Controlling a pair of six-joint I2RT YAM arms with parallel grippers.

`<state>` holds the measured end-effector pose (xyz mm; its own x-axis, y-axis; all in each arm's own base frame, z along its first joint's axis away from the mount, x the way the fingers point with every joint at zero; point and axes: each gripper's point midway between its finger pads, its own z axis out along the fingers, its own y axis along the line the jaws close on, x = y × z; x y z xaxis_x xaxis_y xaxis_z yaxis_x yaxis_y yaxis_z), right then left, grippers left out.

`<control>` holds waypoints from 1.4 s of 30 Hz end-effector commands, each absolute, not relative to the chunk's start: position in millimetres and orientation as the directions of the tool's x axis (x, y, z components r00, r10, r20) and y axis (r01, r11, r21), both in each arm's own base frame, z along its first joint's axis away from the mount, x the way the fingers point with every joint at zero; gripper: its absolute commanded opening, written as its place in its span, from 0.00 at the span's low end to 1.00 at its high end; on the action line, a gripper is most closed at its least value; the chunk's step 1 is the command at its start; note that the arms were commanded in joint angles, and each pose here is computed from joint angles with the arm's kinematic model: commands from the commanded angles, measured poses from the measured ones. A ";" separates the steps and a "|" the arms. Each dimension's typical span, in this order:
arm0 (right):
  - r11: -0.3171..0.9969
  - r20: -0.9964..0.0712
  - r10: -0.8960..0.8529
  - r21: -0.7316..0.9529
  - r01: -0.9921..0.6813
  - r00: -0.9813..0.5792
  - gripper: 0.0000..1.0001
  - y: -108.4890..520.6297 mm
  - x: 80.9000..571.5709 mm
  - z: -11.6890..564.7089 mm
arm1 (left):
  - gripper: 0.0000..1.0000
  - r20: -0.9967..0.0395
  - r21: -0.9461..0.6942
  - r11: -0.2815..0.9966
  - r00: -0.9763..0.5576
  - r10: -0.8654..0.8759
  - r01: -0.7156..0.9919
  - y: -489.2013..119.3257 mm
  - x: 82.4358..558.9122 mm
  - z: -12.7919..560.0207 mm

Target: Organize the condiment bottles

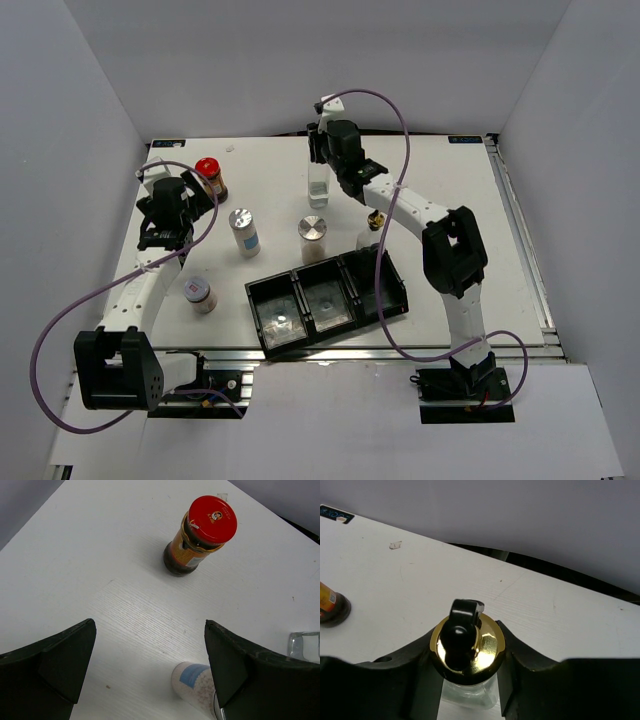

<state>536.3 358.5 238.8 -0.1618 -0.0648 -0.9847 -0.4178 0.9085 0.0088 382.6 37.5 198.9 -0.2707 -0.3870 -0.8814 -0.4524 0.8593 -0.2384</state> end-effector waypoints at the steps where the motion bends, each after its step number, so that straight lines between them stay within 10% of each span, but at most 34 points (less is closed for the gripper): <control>1: 0.916 -0.999 0.000 0.014 -0.401 -0.035 0.08 356.2 543.3 288.4 | 0.98 -0.897 -0.243 0.854 -0.228 -0.378 -0.459 42.8 386.2 220.2; 21: 0.999 -0.983 -0.025 -0.033 -0.039 0.183 0.00 158.2 514.7 478.8 | 0.98 -0.883 -0.320 0.845 -0.188 -0.429 -0.428 33.5 384.4 232.1; 32: 0.987 -0.993 0.111 0.107 0.119 -0.029 0.00 67.8 379.5 423.1 | 0.98 -0.871 -0.332 0.889 -0.260 -0.417 -0.317 -11.4 395.7 230.5; 42: 0.968 -0.968 0.168 0.198 -0.152 -0.188 0.00 95.7 301.3 381.8 | 0.98 -0.877 -0.318 0.918 -0.295 -0.379 -0.235 -46.4 391.9 232.3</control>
<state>316.9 76.8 349.1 -0.2656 0.0788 -0.9609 -0.0327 0.9953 0.0906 389.1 -40.3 212.0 -0.3232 -0.3840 -0.8649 -0.2653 0.9141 -0.3066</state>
